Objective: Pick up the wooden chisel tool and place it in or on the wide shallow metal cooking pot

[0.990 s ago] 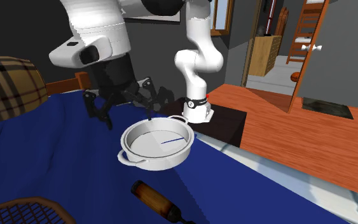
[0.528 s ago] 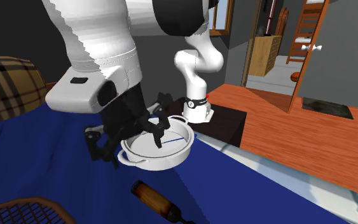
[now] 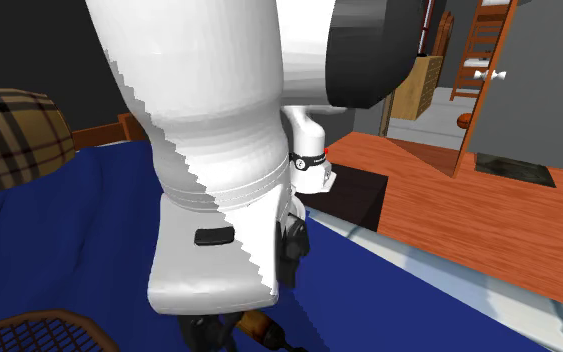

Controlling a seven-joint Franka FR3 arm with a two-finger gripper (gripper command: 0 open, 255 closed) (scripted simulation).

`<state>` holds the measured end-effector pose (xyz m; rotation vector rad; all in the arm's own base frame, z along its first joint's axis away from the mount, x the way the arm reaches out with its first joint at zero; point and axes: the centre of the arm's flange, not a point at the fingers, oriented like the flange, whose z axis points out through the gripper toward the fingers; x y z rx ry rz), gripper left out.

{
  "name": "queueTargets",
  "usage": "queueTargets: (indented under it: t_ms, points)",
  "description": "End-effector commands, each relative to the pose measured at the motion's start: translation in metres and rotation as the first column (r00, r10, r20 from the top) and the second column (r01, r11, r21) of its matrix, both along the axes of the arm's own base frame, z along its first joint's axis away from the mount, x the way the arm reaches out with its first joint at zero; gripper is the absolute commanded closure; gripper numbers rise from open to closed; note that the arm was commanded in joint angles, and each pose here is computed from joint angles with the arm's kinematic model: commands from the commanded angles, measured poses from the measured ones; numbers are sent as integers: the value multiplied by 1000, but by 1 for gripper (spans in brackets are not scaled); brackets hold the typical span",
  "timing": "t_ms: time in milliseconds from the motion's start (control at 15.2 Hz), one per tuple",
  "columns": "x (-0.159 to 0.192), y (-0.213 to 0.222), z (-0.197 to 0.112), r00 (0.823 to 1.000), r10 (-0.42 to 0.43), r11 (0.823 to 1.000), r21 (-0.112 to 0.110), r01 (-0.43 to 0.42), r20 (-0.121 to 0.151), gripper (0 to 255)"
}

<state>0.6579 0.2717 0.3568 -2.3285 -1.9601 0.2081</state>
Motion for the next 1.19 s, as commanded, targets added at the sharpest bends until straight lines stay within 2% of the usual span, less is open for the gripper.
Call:
queueTargets:
  t_ms: [0, 462, 990, 1056, 1122]
  points:
    - [1, 18, -5, 999, 43, 999, 5, -43, 0, 0]
    - [-5, 17, -45, 999, 43, 999, 5, -43, 0, 0]
    - [-5, 17, -45, 999, 43, 999, 5, -43, 0, 0]
    - [-5, 17, -45, 999, 43, 999, 5, -43, 0, 255]
    - [-5, 17, -45, 999, 43, 999, 5, -43, 0, 255]
